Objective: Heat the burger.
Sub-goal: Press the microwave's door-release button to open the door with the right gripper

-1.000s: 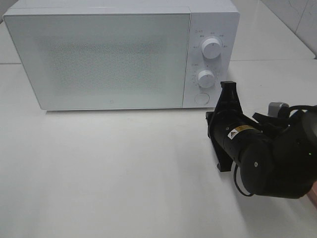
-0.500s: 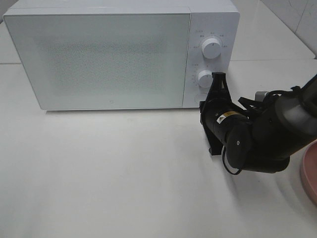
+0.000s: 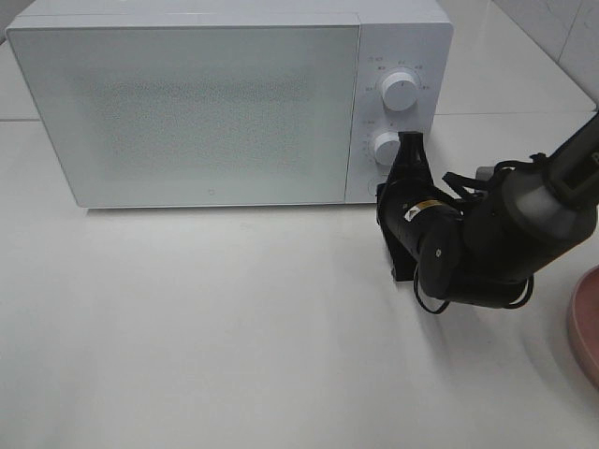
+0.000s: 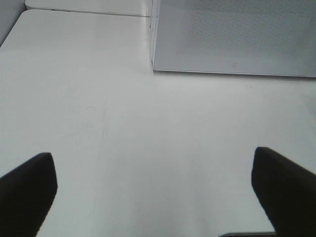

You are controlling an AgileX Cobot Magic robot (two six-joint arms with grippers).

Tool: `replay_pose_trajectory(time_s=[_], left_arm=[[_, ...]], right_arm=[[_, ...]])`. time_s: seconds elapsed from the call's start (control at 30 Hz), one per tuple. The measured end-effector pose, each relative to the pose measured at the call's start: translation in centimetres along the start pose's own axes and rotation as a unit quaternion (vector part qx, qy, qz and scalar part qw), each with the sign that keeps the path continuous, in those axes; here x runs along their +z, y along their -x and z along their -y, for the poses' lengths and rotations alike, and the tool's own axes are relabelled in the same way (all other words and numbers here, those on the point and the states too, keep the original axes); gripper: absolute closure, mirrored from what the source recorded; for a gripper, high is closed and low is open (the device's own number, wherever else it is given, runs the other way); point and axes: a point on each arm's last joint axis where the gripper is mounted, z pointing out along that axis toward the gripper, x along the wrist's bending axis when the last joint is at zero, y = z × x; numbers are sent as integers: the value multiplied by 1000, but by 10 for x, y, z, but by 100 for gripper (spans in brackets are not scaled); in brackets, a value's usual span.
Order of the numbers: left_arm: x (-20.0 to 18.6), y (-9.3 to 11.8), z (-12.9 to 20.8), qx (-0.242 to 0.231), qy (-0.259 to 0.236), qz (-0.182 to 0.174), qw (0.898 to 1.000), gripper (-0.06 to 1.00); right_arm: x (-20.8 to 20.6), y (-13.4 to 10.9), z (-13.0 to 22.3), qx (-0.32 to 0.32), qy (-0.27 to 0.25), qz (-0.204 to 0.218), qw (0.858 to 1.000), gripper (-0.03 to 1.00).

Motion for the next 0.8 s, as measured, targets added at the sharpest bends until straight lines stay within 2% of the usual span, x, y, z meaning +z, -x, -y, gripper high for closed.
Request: replay_pose_trajectory(time_s=[0.37,0.8], left_arm=[[0,0,0,0,0,0,1000,-5],[0,0,0,0,0,0,1000,-5]], right_arm=[[12,-6,-5,-3,4,7,1000,95],[27,2,-4,-4,6,15,1000,95]])
